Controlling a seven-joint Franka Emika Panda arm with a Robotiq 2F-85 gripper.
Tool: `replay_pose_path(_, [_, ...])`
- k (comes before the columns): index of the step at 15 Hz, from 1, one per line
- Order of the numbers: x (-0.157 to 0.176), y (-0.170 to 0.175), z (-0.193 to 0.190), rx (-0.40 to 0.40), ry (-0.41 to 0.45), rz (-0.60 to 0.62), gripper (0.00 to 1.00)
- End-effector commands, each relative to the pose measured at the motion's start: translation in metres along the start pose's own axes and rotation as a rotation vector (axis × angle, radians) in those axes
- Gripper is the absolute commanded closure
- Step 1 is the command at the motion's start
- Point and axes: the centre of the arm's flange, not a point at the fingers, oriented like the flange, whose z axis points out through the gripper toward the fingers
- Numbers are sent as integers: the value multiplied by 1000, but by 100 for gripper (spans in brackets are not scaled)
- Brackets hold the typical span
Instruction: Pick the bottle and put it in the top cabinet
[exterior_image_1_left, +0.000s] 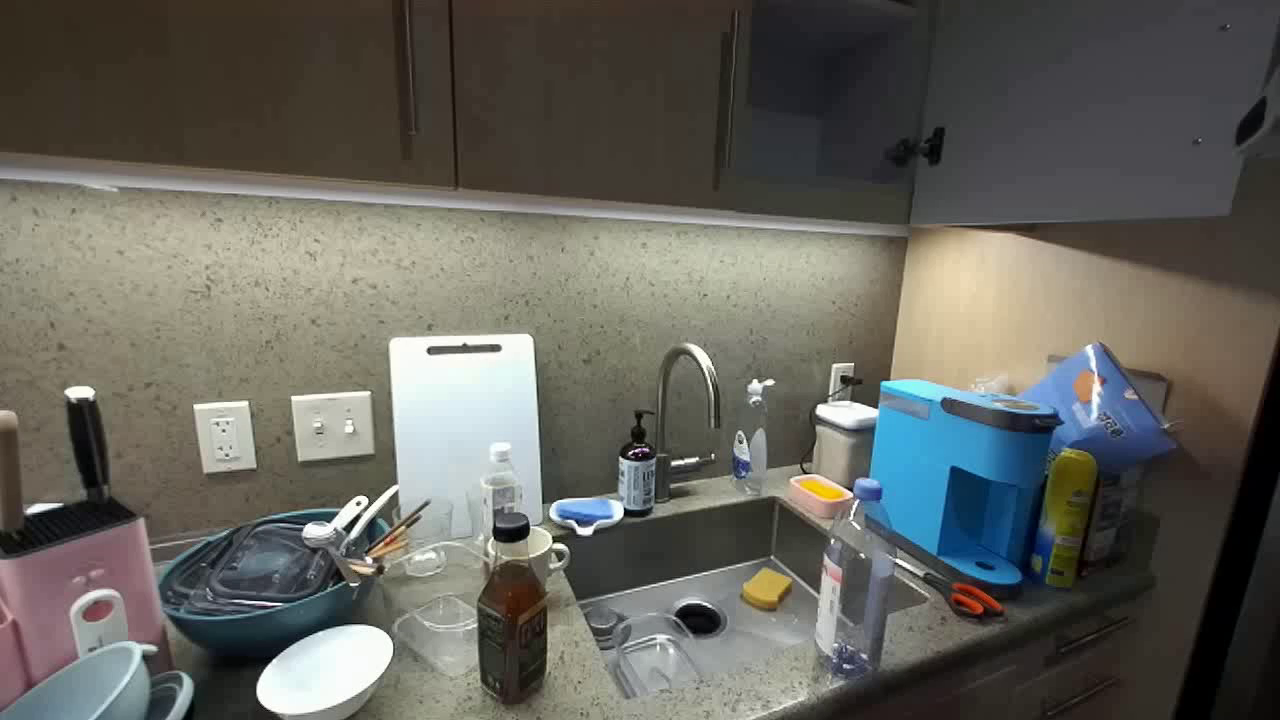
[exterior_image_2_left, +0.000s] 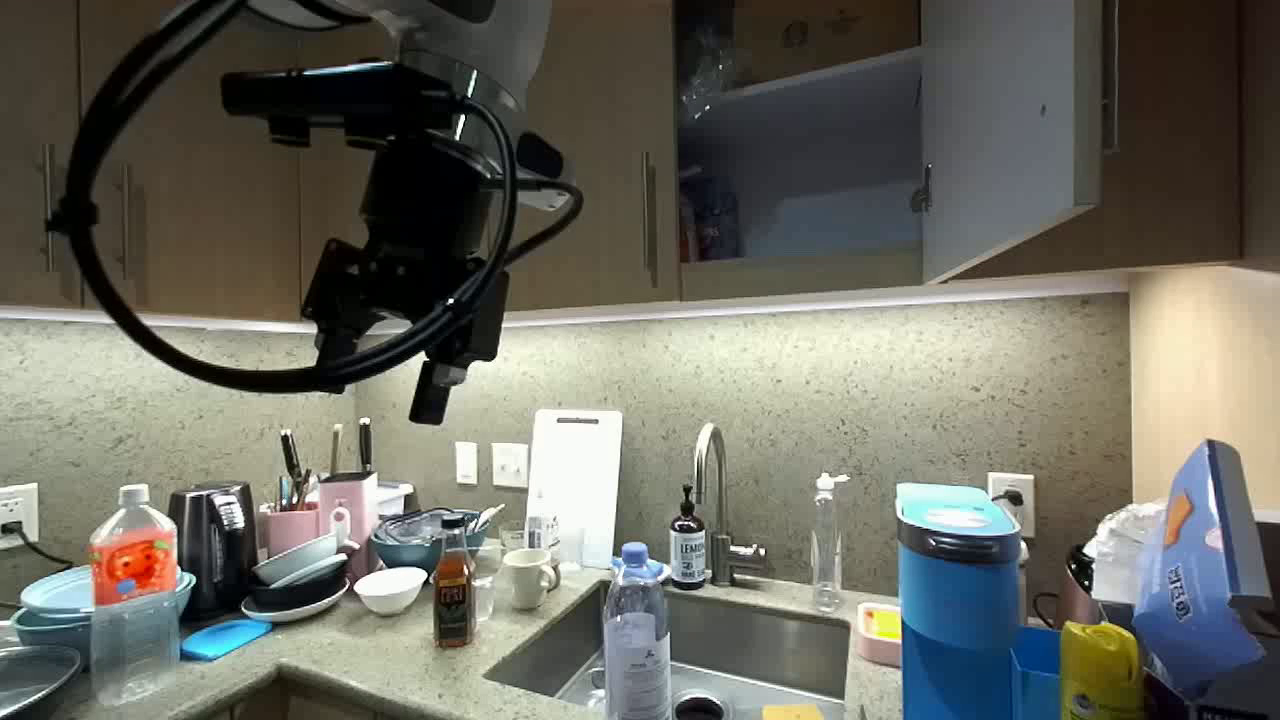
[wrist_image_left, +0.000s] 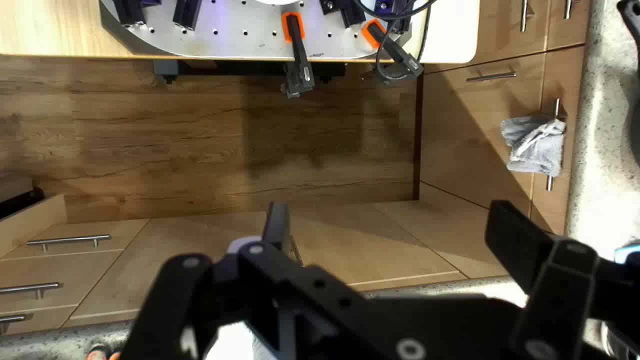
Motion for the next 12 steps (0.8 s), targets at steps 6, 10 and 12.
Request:
replay_pose_path(6, [0,0,0,0,0,0,0])
replay_pose_path(10, [3,-1,2,-1,-15,-7,0])
replay_pose_path(12, [14,-2,6,-3,-29,-4,0])
